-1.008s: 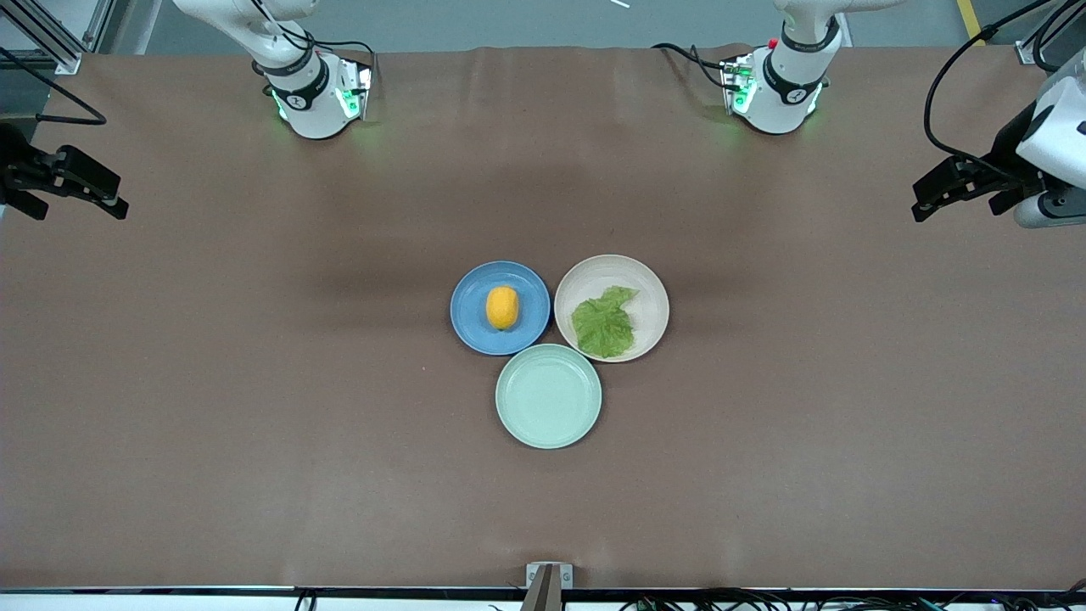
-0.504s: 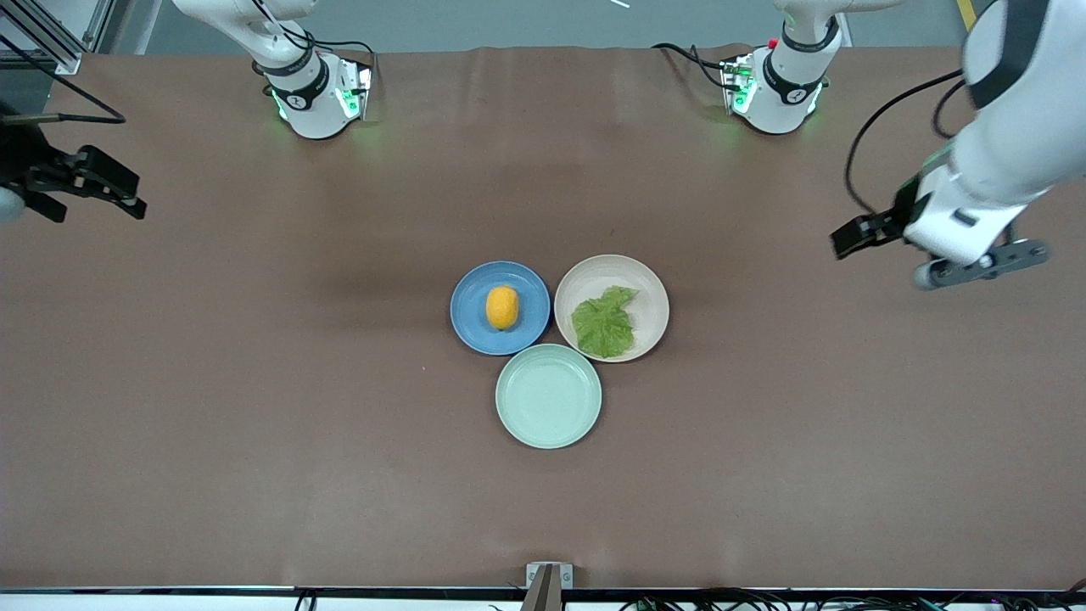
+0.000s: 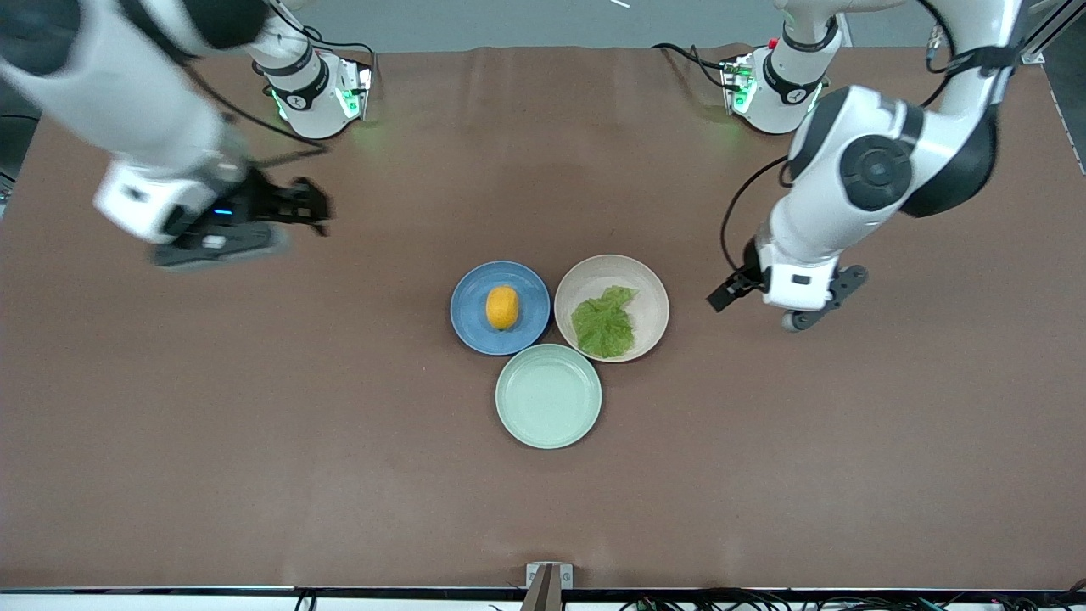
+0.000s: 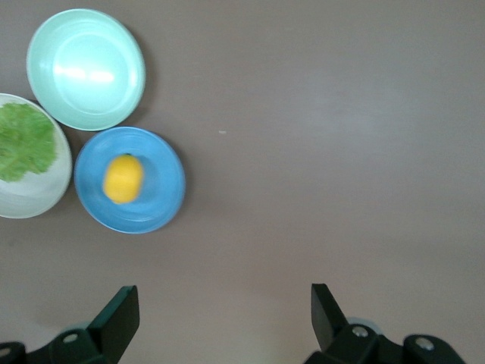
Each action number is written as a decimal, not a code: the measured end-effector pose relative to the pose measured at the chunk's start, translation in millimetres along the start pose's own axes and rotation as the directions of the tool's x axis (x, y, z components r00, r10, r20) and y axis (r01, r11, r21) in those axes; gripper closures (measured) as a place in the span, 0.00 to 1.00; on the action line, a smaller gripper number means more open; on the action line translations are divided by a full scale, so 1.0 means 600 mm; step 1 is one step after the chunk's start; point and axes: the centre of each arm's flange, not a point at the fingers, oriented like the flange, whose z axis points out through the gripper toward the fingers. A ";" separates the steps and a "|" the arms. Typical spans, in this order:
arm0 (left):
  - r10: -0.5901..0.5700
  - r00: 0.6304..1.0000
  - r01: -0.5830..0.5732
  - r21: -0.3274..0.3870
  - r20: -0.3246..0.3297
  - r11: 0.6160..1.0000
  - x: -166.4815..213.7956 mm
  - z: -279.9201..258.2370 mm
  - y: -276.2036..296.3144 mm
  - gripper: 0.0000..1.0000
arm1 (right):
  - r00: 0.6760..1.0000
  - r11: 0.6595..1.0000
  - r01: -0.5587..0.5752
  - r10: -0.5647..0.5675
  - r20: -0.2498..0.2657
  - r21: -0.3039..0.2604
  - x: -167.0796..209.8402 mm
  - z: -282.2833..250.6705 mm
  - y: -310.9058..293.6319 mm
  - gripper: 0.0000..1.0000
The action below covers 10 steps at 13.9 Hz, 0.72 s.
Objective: Pick lemon and lettuce from plates
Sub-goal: 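Move the right gripper to the lemon while the left gripper reaches the lettuce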
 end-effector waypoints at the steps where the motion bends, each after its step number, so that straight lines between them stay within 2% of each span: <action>1: -0.065 0.998 0.065 -0.005 0.007 0.998 -0.016 0.031 0.009 0.02 | 1.000 1.000 0.000 0.000 0.007 -0.004 0.003 0.037 -0.062 0.00; 4: -0.246 0.969 0.247 -0.022 0.035 0.969 -0.053 0.118 0.043 0.04 | 0.999 0.999 -0.044 0.044 0.025 0.000 0.020 0.165 -0.185 0.00; 7: -0.382 0.924 0.382 -0.042 0.015 0.923 -0.072 0.196 0.069 0.07 | 0.997 0.997 -0.073 0.073 -0.001 0.020 0.039 0.304 -0.244 0.00; 9: -0.441 0.897 0.441 -0.044 0.014 0.896 -0.087 0.236 0.083 0.11 | 0.998 0.997 -0.069 0.069 -0.010 0.026 0.039 0.389 -0.270 0.00; 10: -0.472 0.882 0.472 -0.044 0.017 0.881 -0.093 0.249 0.091 0.18 | 0.998 0.998 -0.064 0.064 -0.016 0.029 0.038 0.423 -0.280 0.00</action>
